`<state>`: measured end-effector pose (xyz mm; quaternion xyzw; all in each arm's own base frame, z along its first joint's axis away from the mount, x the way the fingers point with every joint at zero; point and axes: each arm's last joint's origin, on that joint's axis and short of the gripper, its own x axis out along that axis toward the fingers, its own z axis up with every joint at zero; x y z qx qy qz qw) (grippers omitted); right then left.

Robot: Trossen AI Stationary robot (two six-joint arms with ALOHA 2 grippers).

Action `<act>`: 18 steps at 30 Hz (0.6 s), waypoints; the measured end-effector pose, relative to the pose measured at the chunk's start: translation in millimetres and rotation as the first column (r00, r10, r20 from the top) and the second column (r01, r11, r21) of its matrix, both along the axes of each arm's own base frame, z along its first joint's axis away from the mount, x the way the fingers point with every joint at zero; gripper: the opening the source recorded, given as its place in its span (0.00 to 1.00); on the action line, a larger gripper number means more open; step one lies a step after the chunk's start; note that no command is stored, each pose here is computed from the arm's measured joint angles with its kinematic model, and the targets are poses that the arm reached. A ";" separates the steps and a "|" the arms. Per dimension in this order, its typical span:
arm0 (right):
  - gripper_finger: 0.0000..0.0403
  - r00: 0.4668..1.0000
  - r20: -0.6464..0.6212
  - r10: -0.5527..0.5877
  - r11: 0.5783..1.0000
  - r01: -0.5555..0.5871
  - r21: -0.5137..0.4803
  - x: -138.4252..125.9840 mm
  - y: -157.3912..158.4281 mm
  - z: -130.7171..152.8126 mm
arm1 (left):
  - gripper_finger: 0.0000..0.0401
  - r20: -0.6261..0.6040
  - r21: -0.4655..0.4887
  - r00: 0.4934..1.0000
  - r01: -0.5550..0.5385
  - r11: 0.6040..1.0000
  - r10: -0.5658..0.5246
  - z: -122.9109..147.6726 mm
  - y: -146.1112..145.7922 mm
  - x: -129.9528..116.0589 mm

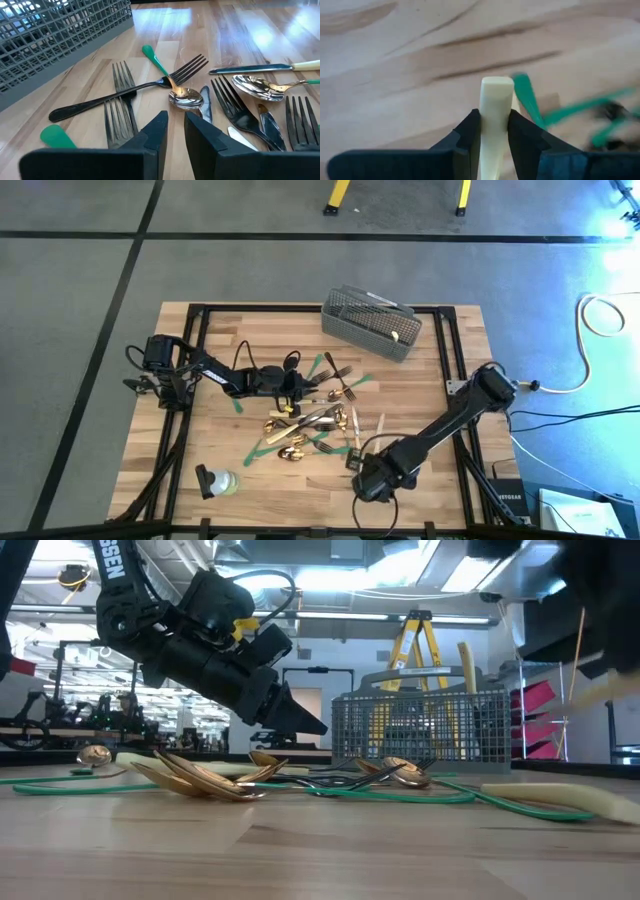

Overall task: Sort silverware
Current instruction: Put the yellow knife into the gray organizer

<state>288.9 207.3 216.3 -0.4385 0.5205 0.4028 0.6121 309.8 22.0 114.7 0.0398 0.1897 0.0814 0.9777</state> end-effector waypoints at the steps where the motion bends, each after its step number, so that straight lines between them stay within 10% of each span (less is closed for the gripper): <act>1: 0.17 0.999 0.022 -0.023 1.000 0.023 -0.001 -0.9 -4.0 7.2 | 0.12 0.000 0.000 1.000 0.000 1.000 0.000 0.0 0.0 0.0; 9: 0.17 0.947 0.236 -0.218 0.976 0.209 0.063 -12.6 -43.9 71.6 | 0.12 0.000 0.000 1.000 0.000 1.000 0.000 0.0 0.0 0.0; 18: 0.17 0.753 0.467 -0.464 0.885 0.412 0.216 -51.0 -109.0 147.5 | 0.12 0.000 0.000 1.000 0.000 1.000 0.000 0.0 0.0 0.0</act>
